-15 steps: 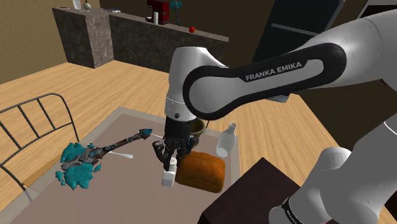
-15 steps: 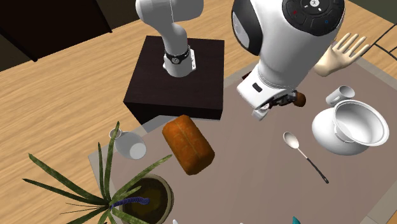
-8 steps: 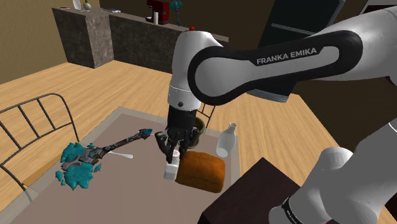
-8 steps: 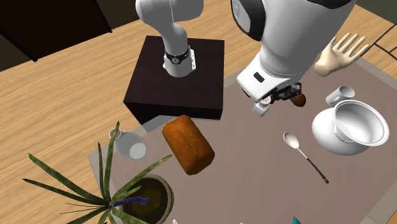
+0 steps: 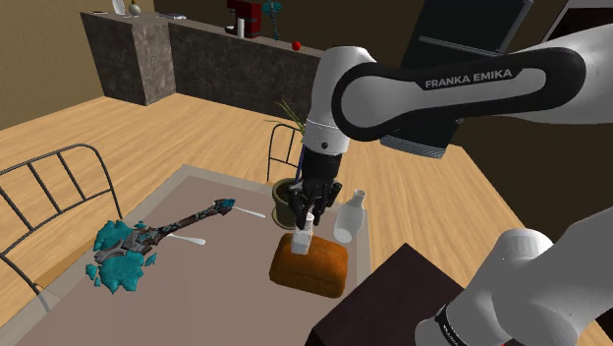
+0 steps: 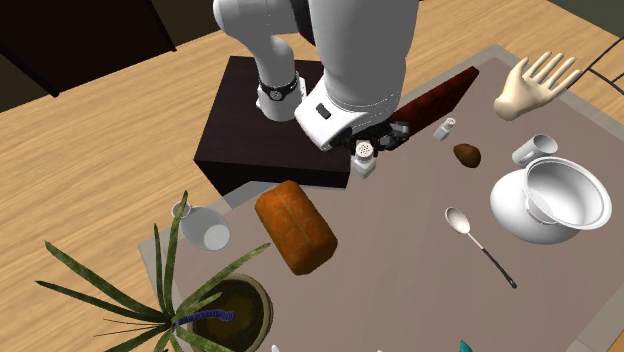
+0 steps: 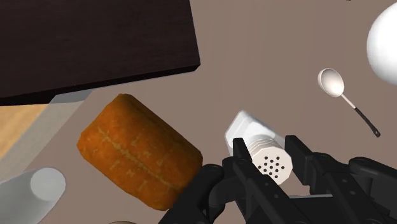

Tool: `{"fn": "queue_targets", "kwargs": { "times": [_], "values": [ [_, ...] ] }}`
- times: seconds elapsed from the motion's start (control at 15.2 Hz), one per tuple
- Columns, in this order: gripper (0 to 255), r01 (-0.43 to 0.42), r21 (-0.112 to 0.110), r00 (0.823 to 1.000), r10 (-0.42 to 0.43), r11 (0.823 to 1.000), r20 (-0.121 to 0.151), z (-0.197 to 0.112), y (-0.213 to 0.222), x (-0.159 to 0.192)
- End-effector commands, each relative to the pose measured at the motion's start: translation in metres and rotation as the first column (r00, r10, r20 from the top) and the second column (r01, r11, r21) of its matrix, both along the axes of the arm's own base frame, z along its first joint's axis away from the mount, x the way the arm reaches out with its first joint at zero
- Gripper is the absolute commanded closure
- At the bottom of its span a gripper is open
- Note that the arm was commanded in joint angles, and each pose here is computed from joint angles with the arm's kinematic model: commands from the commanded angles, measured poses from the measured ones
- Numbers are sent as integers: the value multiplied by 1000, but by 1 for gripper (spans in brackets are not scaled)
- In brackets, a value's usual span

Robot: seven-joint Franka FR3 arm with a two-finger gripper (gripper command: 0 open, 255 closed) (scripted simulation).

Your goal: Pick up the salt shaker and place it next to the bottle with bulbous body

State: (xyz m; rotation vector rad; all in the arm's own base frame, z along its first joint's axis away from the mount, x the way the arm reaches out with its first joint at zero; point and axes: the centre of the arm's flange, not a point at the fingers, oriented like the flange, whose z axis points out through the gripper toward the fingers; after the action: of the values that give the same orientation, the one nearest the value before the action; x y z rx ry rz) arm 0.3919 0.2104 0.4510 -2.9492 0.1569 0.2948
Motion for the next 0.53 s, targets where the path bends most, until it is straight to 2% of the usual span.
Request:
{"fn": "queue_targets", "kwargs": {
  "times": [0.0,0.46],
  "values": [
    [255,-1,1,1000,1,1000,-1,-2,-27,-3],
    [255,-1,1,1000,1,1000,-1,-2,-120,-6]
  ]
}}
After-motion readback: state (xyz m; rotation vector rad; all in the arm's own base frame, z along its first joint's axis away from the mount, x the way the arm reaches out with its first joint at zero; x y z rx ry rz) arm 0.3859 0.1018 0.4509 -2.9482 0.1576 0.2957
